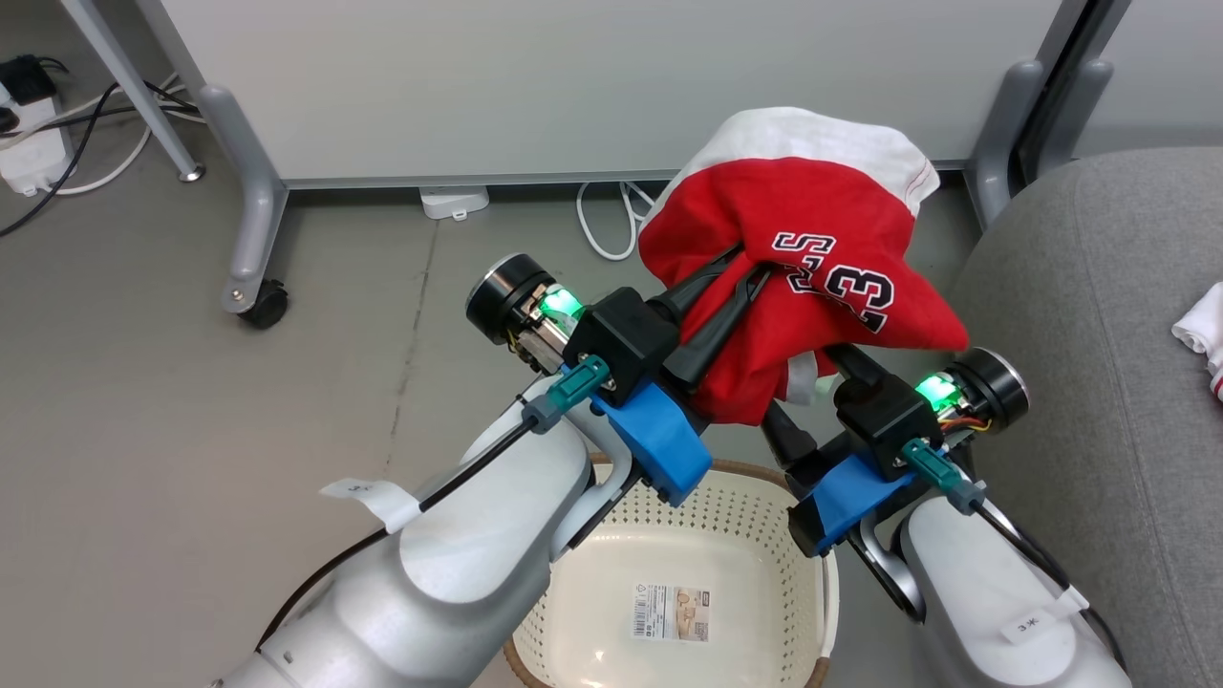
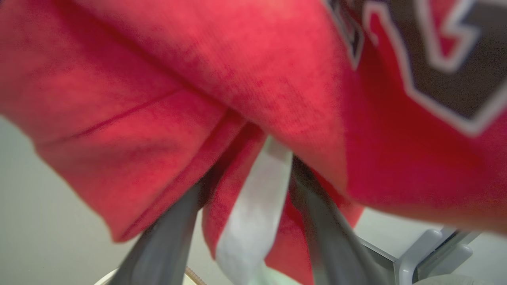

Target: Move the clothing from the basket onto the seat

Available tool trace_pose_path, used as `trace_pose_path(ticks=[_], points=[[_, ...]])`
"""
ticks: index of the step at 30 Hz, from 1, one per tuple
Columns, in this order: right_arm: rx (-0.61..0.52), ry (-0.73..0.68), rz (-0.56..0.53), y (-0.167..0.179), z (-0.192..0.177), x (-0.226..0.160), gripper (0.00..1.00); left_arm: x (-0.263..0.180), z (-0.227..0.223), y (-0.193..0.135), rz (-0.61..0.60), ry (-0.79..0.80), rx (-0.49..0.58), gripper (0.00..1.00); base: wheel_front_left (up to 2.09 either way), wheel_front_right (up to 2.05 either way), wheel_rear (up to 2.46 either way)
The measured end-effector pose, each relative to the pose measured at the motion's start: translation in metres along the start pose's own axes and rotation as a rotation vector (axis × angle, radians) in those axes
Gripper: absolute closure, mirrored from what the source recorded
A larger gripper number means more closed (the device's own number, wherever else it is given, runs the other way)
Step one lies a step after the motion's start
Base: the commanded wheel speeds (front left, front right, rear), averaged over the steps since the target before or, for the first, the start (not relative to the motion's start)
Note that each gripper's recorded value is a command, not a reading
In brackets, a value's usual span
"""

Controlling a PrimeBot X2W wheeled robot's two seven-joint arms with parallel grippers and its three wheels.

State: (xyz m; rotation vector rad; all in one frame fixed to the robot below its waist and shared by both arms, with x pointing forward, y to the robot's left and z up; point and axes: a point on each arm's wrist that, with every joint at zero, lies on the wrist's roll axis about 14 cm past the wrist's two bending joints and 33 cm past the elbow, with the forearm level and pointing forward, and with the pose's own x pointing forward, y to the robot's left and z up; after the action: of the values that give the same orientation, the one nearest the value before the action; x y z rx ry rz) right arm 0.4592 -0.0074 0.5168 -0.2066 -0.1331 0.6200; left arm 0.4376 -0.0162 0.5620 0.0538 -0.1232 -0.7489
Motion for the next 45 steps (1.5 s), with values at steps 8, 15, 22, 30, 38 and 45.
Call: trace_pose_path(ticks=[8, 15, 22, 30, 38, 45], points=[[0.014, 0.001, -0.006, 0.0003, 0.0001, 0.0007, 1.0, 0.0001, -0.0003, 0.0001, -0.001, 0.001, 0.002, 1.0, 0.0, 0.0, 0.0], [0.023, -0.005, -0.014, -0.0025, 0.0018, -0.0001, 1.0, 0.001, -0.0016, -0.0003, -0.003, 0.003, 0.001, 1.0, 0.0, 0.0, 0.0], [0.028, -0.009, -0.021, -0.0043, 0.0037, -0.0026, 1.0, 0.0014, -0.0009, -0.0018, -0.007, 0.002, 0.005, 1.0, 0.0, 0.0, 0.0], [0.03, -0.011, -0.025, -0.0052, 0.0054, -0.0051, 1.0, 0.0011, 0.0, -0.003, -0.007, 0.001, 0.007, 0.68, 0.0, 0.0, 0.0], [0.032, -0.013, -0.027, -0.006, 0.0063, -0.0057, 1.0, 0.0014, 0.002, -0.0012, 0.005, -0.005, 0.014, 0.0, 0.0, 0.0, 0.0], [0.034, -0.015, -0.029, -0.0066, 0.0069, -0.0066, 1.0, 0.0019, 0.0033, -0.0016, 0.006, -0.011, 0.017, 0.0, 0.0, 0.0, 0.0]])
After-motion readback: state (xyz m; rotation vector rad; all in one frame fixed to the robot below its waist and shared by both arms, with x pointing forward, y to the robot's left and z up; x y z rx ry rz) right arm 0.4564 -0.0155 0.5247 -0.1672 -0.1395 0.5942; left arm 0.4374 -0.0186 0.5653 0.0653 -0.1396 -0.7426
